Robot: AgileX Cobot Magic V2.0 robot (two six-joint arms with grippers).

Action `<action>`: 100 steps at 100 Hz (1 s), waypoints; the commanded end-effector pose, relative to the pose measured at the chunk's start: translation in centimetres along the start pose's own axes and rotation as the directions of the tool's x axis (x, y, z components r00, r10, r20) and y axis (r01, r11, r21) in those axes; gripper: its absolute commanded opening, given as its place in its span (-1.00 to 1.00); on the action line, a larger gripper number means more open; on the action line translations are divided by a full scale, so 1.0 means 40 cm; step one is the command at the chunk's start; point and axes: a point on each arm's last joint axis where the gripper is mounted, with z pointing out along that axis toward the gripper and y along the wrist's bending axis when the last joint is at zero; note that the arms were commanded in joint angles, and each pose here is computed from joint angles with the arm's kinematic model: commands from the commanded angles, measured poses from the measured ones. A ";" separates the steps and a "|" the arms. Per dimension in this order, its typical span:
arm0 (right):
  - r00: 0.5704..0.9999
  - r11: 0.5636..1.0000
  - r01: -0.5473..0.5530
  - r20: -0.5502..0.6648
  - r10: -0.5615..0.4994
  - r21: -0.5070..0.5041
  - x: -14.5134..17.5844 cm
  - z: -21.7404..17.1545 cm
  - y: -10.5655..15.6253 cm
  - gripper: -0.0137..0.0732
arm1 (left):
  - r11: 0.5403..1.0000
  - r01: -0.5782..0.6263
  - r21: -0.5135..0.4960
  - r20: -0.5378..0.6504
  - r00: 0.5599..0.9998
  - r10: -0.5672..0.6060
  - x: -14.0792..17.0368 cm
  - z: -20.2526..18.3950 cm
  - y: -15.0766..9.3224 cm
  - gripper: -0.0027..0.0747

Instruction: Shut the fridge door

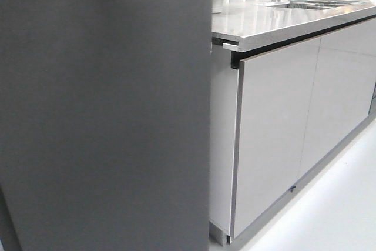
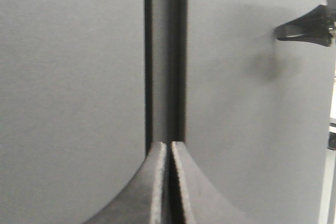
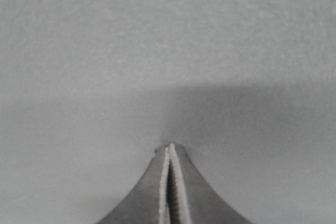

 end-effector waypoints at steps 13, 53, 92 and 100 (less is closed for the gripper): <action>0.991 0.997 -0.077 -0.107 0.080 0.031 -0.085 -0.093 -0.007 -0.85 | 1.000 0.006 0.000 0.050 0.999 -0.006 0.011 -0.003 0.001 -0.98; 0.957 0.994 -0.098 -0.270 0.108 0.050 -0.140 -0.223 -0.032 -0.85 | 1.000 0.006 0.000 0.050 0.999 -0.006 0.011 -0.003 0.001 -0.98; 0.915 0.996 -0.077 -0.401 0.053 -0.045 -0.206 -0.344 0.063 -0.85 | 1.000 0.006 0.000 0.050 0.999 -0.006 0.011 -0.003 0.001 -0.98; 0.917 0.996 -0.071 -0.396 0.044 -0.054 -0.222 -0.360 0.076 -0.85 | 1.000 0.006 0.000 0.050 0.999 -0.006 0.011 -0.003 0.001 -0.98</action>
